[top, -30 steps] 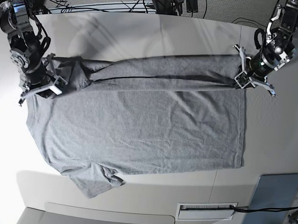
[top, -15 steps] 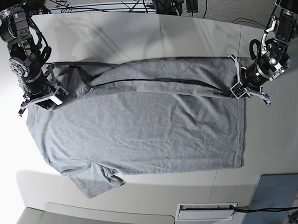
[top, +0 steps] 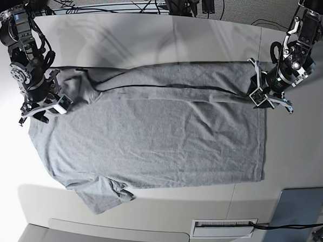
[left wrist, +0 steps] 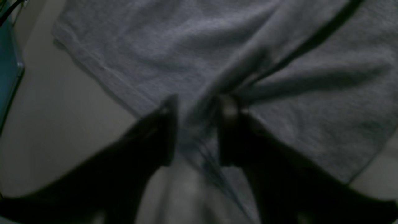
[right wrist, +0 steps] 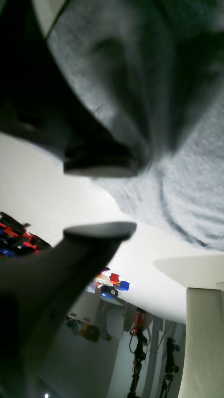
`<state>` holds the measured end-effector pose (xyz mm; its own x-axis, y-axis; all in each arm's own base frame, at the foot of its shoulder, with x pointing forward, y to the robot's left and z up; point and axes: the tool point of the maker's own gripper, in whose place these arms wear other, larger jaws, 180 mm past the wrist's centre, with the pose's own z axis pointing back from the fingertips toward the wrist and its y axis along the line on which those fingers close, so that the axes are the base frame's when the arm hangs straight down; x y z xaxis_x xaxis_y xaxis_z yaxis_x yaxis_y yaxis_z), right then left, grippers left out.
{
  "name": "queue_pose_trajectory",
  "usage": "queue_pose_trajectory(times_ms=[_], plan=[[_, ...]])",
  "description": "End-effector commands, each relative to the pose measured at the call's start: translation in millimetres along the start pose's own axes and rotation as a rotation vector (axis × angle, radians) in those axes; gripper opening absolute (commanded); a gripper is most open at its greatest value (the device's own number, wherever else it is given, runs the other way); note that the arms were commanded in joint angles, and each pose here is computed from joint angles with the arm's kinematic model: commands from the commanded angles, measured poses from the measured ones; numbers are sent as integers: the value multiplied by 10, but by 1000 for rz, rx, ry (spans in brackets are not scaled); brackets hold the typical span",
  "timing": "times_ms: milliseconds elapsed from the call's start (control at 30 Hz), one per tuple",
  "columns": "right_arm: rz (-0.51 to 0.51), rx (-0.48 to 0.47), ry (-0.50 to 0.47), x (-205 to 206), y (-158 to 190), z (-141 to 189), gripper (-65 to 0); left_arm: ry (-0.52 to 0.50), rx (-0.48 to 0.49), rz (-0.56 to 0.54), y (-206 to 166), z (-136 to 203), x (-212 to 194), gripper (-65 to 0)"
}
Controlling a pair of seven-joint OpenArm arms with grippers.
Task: Fold the T-shirt properly
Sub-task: 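Lift the shoulder corners with both grippers and drag the shirt toward the robot, then lower the shoulder edge with both grippers and release it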
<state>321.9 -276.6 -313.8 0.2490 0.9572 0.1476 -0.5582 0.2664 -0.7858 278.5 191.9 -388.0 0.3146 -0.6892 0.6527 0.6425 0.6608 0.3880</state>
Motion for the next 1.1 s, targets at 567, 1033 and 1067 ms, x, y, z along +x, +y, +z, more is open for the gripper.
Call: queue_pose_trajectory(times_ms=[567,1033,1067], plan=[[-396,-113,100,-219,-245,40,-650,-34,100,404,-92,221,-3,-650],[-687,-52,211,-669,190,-201,-650,-102,94,773,-477,-101,241,-650],[-691,-19,212,-669,264,-218,-650,-92,91,787,-506,-137,222,-650]])
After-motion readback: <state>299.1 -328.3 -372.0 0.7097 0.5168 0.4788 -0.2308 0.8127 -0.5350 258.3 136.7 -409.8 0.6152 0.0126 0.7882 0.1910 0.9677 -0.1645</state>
